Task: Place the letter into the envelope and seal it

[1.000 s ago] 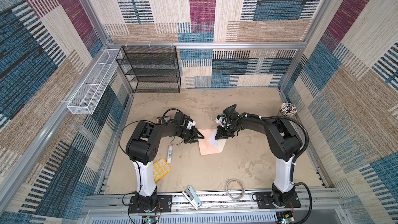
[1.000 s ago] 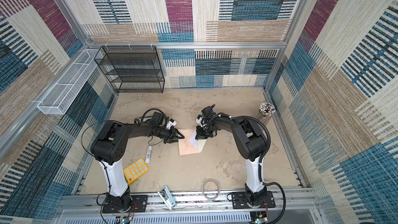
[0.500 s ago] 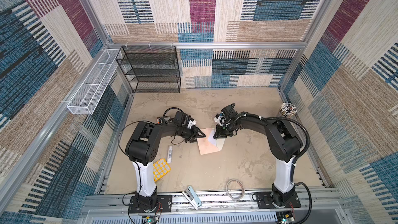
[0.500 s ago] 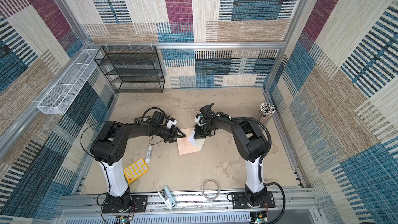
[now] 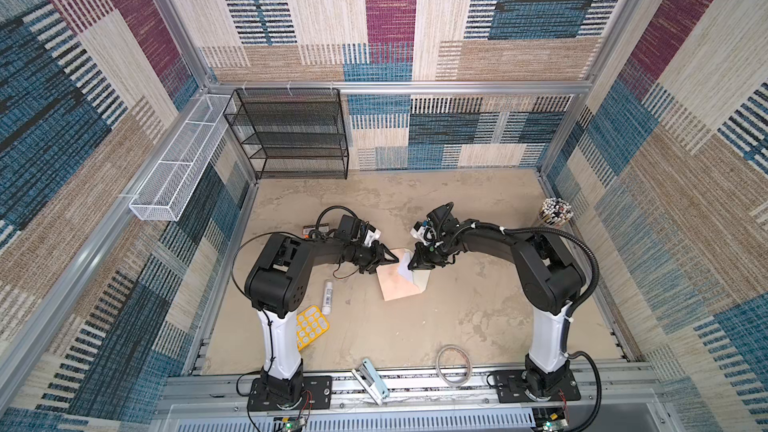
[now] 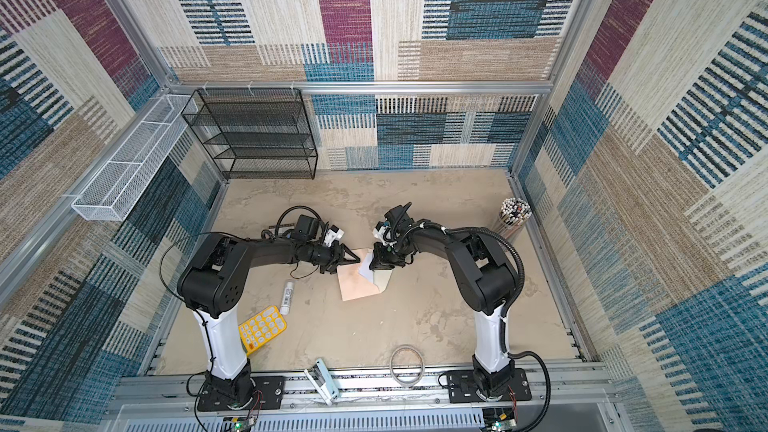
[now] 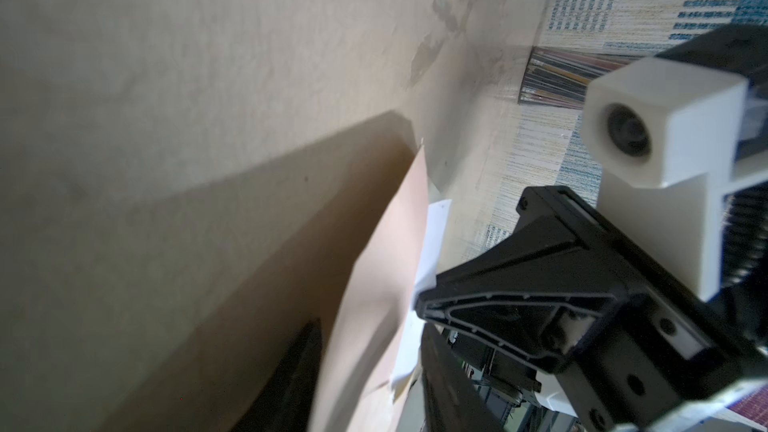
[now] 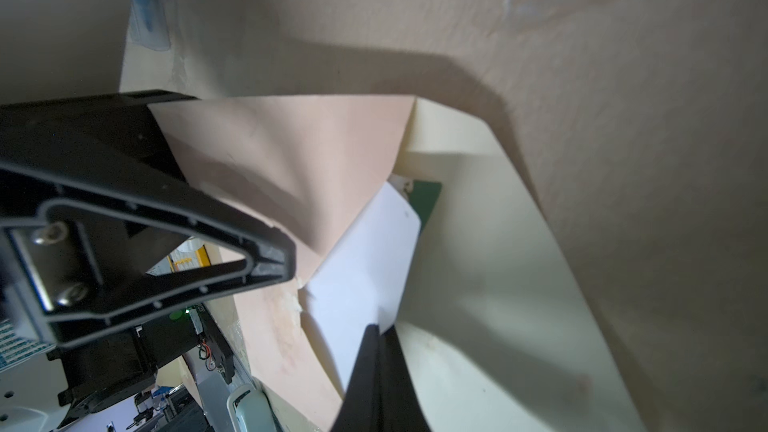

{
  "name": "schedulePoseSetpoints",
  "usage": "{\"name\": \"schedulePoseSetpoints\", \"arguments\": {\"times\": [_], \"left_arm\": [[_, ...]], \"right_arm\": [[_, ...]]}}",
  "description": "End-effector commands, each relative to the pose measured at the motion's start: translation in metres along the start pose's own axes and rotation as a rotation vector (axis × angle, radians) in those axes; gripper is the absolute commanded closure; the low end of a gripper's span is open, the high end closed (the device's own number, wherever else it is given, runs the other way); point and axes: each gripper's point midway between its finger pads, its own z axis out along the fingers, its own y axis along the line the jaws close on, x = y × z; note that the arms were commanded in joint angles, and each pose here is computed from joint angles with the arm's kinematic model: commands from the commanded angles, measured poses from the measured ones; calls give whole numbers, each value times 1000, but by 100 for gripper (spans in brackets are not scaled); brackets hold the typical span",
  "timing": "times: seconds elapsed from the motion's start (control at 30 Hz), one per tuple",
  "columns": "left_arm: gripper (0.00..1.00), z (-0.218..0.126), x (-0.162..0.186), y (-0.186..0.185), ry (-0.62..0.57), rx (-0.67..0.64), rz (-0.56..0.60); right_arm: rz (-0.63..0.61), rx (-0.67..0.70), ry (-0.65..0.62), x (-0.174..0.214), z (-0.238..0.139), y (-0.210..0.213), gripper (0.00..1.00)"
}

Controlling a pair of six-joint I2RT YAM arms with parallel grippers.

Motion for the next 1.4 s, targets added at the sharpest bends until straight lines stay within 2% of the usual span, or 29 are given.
{"name": "schedulePoseSetpoints", "arguments": {"times": [0.0,0.3,0.43,0.77,1.27,1.37], "left_arm": [[58,3,-3,1,-24,26,-24],[55,4,-6,-2,-36,71,-23],[55,2,-10,-4,-44,80,-18],[54,-1,-10,2,-44,68,-18],[59,3,-19,4,-40,52,-2],[57,3,-20,5,-40,50,-5]], "right_arm": [[-11,-70,-33,-8,-3,16,100],[-14,-133,-33,-6,-5,27,100],[-12,-107,-19,-2,-3,20,100],[17,55,-1,2,10,-18,100],[-3,15,4,-2,18,-9,100],[-6,33,-1,-4,16,-10,97]]}}
